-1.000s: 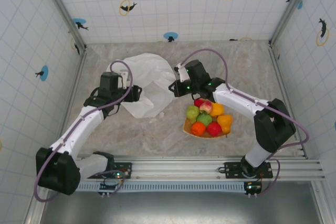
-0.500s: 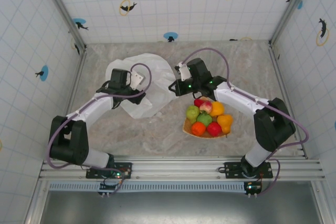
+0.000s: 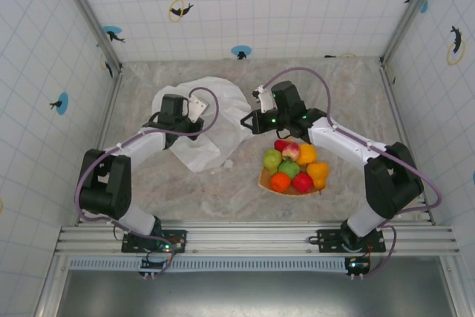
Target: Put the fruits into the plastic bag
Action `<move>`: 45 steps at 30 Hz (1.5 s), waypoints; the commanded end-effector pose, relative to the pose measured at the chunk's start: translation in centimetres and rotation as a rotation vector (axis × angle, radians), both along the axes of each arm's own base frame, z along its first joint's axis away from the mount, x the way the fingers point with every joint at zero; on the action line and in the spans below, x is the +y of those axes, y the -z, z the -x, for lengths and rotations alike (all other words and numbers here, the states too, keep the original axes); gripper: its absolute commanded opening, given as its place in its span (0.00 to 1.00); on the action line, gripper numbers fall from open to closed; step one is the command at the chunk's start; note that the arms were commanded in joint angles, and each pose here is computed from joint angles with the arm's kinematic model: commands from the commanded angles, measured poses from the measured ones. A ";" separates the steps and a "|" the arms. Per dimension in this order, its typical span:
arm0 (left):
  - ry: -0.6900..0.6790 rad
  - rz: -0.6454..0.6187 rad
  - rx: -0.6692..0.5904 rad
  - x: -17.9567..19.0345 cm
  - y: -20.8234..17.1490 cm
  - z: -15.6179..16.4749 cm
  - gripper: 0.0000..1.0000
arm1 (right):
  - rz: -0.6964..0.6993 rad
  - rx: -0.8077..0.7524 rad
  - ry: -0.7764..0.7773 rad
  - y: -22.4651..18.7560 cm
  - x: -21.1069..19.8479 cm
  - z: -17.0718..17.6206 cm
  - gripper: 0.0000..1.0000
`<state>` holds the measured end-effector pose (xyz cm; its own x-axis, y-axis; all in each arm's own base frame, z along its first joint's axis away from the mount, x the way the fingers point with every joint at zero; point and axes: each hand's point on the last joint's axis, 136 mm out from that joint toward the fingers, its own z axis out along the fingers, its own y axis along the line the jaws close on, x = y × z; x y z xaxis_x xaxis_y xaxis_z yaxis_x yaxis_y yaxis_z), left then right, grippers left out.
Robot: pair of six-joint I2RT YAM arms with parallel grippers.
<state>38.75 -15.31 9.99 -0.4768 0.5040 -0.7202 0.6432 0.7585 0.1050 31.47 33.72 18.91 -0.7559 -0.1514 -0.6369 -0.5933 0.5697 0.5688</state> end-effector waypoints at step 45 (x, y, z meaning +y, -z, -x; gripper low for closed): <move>-0.270 0.490 0.120 -2.3 -9.7 -0.8 0.00 | -0.028 -0.167 -0.029 5.1 0.7 -2.7 0.76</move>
<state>39.62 -17.24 18.00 -0.6588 -0.0228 -0.7519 0.3818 0.8511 -0.3604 34.13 32.20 10.61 -0.6939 -0.1749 -0.6985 -0.6183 0.6419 0.4535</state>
